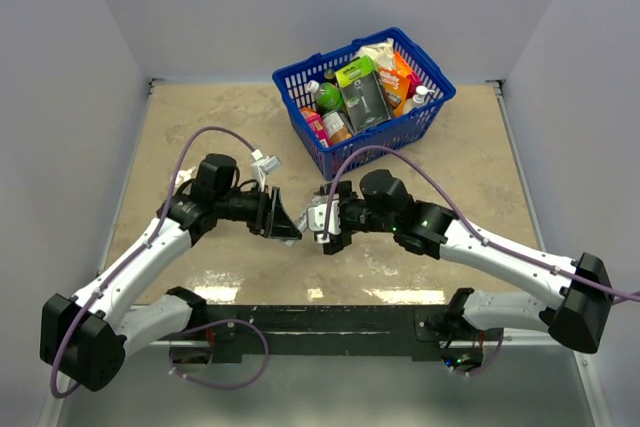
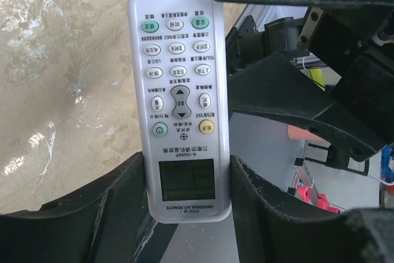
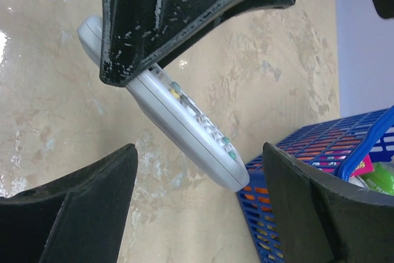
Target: Unload the batteries from the remote control
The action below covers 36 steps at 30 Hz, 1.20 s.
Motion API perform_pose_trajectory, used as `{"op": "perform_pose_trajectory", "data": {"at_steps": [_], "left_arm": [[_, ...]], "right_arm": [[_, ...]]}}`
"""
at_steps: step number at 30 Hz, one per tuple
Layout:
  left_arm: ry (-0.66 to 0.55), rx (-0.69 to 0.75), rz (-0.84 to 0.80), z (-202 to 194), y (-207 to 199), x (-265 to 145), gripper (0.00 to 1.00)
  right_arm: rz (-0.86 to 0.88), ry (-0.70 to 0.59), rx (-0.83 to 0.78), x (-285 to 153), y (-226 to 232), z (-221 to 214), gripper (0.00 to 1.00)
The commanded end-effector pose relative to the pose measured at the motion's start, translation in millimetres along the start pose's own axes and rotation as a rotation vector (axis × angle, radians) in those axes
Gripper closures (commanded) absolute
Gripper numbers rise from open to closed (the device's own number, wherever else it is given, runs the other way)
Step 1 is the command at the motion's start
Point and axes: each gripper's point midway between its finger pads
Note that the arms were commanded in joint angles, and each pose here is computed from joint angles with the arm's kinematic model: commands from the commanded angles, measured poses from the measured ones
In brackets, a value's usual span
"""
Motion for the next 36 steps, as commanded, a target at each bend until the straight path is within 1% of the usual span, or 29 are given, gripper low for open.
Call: {"op": "perform_pose_trajectory", "data": {"at_steps": [1, 6, 8, 10, 12, 13, 15, 16, 19, 20, 21, 22, 23, 24, 25, 26, 27, 28, 29, 30, 31, 32, 33, 34, 35, 36], "left_arm": [[-0.017, 0.056, -0.052, 11.2, -18.7, -5.5, 1.00], [0.004, 0.046, -0.066, 8.7, -19.3, -4.7, 1.00], [0.013, 0.056, -0.064, 8.0, -19.4, -5.0, 1.00], [0.016, 0.059, -0.043, 8.5, -14.4, -3.8, 1.00], [0.022, 0.055, -0.028, 8.1, -11.3, -3.4, 1.00], [0.026, 0.053, -0.027, 7.6, -10.6, -3.0, 1.00], [0.027, 0.054, -0.021, 9.0, -11.5, -3.8, 1.00], [0.021, 0.056, -0.019, 11.2, -12.6, -4.4, 1.00], [-0.010, 0.078, -0.016, 22.5, -18.8, -6.0, 1.00], [-0.021, 0.082, -0.008, 27.5, -19.2, -6.5, 0.92], [-0.043, 0.091, 0.018, 35.8, -17.1, -6.3, 0.84], [-0.074, 0.127, 0.021, 47.8, -25.2, -10.0, 0.76], [-0.105, 0.147, 0.035, 58.2, -26.3, -13.2, 0.61], [-0.150, 0.165, 0.076, 71.2, -23.5, -16.3, 0.54], [-0.202, 0.203, 0.096, 88.3, -31.3, -23.6, 0.48], [-0.247, 0.219, 0.128, 100.9, -31.1, -30.7, 0.40], [-0.302, 0.247, 0.177, 115.6, -29.0, -37.8, 0.37], [-0.360, 0.291, 0.184, 131.7, -40.4, -47.3, 0.35], [-0.401, 0.307, 0.199, 141.6, -42.5, -54.2, 0.32], [-0.444, 0.330, 0.208, 149.8, -47.7, -61.9, 0.31], [-0.491, 0.368, 0.193, 159.6, -58.3, -68.8, 0.30], [-0.518, 0.384, 0.190, 164.6, -62.3, -74.3, 0.29], [-0.545, 0.406, 0.176, 166.9, -70.2, -79.7, 0.29], [-0.573, 0.431, 0.161, 171.4, -77.3, -83.2, 0.29], [-0.580, 0.444, 0.144, 171.5, -82.0, -84.2, 0.28], [-0.578, 0.467, 0.112, 167.9, -90.2, -85.6, 0.28]], "right_arm": [[-0.040, 0.001, -0.079, 3.8, -13.0, 7.0, 0.18], [-0.031, 0.024, -0.102, 12.9, -11.8, 1.9, 0.26], [-0.034, 0.013, -0.112, 16.3, -10.9, 2.1, 0.27], [-0.041, 0.019, -0.126, 20.3, -11.1, -1.2, 0.33], [-0.070, 0.028, -0.135, 21.2, -17.3, -2.4, 0.42], [-0.075, 0.034, -0.138, 21.5, -16.2, -4.3, 0.57], [-0.106, 0.025, -0.144, 19.3, -21.1, -2.4, 0.70], [-0.104, 0.026, -0.139, 18.6, -18.7, -3.8, 0.80], [-0.103, 0.008, -0.096, 19.2, -16.7, -0.4, 0.97], [-0.089, -0.002, -0.074, 20.4, -13.6, 1.1, 1.00], [-0.082, -0.017, -0.009, 21.0, -10.0, 3.8, 1.00], [-0.061, -0.048, 0.025, 22.8, -5.0, 9.7, 1.00], [-0.071, -0.081, 0.059, 23.6, -6.5, 15.6, 1.00], [-0.076, -0.113, 0.134, 22.5, -4.4, 22.1, 1.00], [-0.068, -0.134, 0.174, 23.1, 3.1, 21.5, 1.00], [-0.094, -0.178, 0.197, 22.4, -1.4, 29.2, 1.00], [-0.096, -0.214, 0.258, 18.1, 1.0, 36.4, 1.00], [-0.088, -0.226, 0.294, 18.7, 9.5, 33.7, 1.00], [-0.110, -0.279, 0.319, 15.0, 5.2, 43.3, 1.00], [-0.104, -0.298, 0.406, 13.2, 9.1, 46.1, 1.00], [-0.113, -0.311, 0.455, 9.1, 10.5, 47.4, 1.00], [-0.159, -0.313, 0.517, 6.4, 2.1, 47.1, 1.00], [-0.163, -0.329, 0.625, 3.6, 1.7, 50.9, 1.00], [-0.190, -0.352, 0.660, -2.5, -3.4, 55.0, 1.00], [-0.199, -0.380, 0.768, -6.0, -5.1, 59.3, 1.00], [-0.257, -0.383, 0.844, -9.6, -9.8, 52.9, 1.00]]}}
Point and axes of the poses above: each gripper's point midway between its finger pads, its own x axis out along the fingers, its own y axis along the line the jaws close on, z = x × y, and after that the axes turned 8 degrees about -x, right-handed
